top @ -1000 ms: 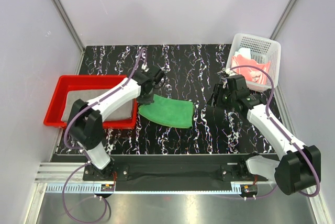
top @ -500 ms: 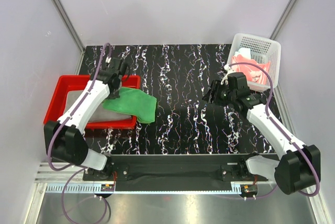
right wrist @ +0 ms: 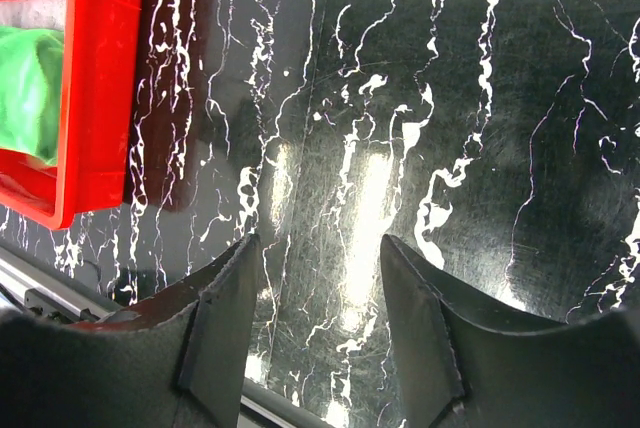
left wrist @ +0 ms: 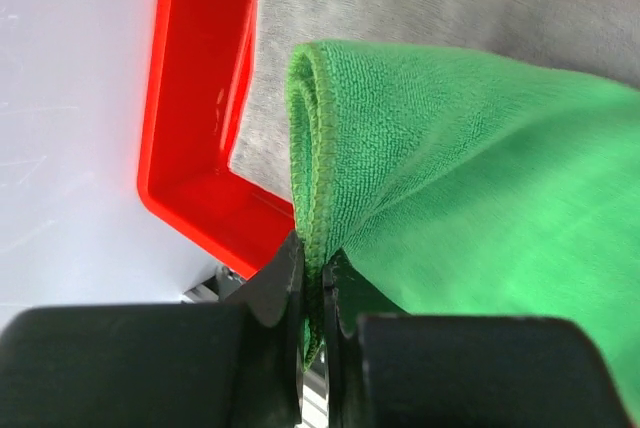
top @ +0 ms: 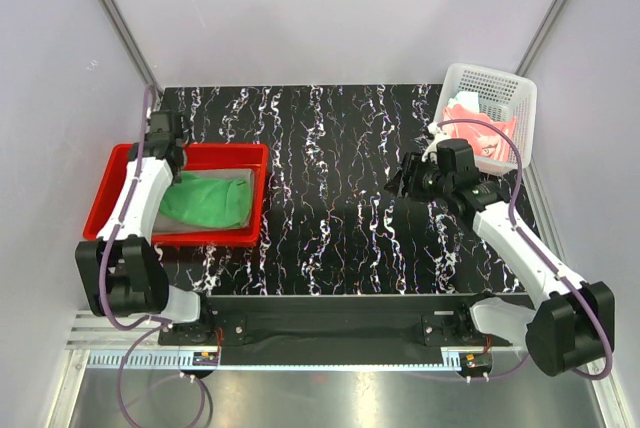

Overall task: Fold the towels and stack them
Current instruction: Neatly place the folded towel into the bin

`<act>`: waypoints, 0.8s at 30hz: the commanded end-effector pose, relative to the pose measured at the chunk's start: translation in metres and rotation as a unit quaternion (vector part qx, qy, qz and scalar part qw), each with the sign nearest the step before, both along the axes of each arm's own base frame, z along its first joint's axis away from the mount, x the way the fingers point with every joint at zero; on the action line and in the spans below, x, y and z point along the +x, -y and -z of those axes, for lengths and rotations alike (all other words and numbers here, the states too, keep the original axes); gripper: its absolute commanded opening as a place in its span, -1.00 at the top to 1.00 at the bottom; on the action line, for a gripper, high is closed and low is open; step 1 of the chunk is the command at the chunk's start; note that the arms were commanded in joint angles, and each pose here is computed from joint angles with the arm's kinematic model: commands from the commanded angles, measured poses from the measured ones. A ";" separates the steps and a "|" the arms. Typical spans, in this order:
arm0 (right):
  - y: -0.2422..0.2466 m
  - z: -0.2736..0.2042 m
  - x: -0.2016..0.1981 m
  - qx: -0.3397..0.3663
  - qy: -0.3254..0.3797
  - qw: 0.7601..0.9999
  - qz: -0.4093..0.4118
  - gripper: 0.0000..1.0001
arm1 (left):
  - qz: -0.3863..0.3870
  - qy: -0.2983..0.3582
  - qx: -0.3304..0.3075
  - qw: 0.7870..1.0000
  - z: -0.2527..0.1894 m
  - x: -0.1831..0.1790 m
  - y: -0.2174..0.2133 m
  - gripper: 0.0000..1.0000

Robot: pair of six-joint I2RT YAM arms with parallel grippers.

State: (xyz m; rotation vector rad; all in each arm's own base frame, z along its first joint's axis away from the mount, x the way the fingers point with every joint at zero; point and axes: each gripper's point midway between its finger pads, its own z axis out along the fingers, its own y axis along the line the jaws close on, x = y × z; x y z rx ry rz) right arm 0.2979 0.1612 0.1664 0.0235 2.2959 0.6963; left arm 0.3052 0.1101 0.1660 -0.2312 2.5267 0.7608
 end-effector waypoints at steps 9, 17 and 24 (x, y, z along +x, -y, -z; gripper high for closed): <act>0.003 -0.044 0.000 0.005 0.060 0.998 -0.005 -0.22 | -0.172 -0.021 0.053 0.983 0.008 -0.005 -0.081 -0.15; 0.015 -0.064 0.027 -0.009 0.073 0.996 0.056 -0.75 | -0.124 0.082 -0.081 0.986 -0.042 0.046 -0.034 -0.22; 0.008 -0.069 0.048 -0.010 0.050 0.997 0.063 -0.99 | 0.029 0.084 -0.290 0.953 0.015 0.052 0.099 -0.21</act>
